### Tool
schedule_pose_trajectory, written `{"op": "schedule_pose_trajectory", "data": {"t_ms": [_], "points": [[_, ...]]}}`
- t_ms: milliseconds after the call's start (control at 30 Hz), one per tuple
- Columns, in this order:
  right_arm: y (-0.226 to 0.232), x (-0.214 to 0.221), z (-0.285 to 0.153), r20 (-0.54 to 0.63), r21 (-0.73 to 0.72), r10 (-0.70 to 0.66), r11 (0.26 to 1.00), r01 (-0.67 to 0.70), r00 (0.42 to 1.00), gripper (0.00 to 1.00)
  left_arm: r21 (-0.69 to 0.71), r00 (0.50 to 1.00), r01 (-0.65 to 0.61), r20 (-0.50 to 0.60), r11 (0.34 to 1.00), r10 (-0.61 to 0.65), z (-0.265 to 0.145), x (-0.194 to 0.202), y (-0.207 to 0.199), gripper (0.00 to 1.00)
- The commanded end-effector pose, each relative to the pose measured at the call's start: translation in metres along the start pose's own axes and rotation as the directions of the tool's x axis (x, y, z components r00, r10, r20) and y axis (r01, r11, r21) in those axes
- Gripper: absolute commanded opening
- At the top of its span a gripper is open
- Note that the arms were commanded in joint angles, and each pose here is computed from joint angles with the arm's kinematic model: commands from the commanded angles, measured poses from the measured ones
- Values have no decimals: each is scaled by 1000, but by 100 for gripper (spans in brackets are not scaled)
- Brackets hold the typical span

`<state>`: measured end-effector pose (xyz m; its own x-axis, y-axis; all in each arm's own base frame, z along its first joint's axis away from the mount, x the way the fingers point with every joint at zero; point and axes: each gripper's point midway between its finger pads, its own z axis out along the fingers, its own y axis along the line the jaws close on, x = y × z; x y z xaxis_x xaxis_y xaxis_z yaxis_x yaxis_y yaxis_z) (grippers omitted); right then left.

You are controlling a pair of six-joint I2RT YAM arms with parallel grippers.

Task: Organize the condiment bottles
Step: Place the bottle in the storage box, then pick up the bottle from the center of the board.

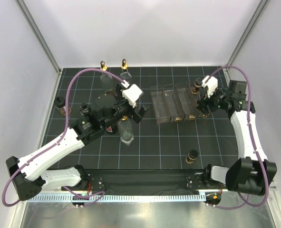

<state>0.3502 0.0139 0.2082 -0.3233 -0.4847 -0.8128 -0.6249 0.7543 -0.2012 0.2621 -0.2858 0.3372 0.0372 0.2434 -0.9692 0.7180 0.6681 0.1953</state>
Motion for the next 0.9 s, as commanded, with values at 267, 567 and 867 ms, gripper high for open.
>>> {"op": "schedule_pose_trajectory", "data": {"t_ms": [267,567,867], "points": [[142,52,-55,69,-507,-335,799,322,940,74,6,997,9,75,1000,-9,-10,-20,2,100],[190,72,-67,110,-628,-384,688,364,917,74,15,997,7,70,1000,-8,-9,-18,0,100],[213,93,-78,90,-698,-398,629,342,913,74,20,997,9,73,1000,-10,-9,-18,-1,99]]}}
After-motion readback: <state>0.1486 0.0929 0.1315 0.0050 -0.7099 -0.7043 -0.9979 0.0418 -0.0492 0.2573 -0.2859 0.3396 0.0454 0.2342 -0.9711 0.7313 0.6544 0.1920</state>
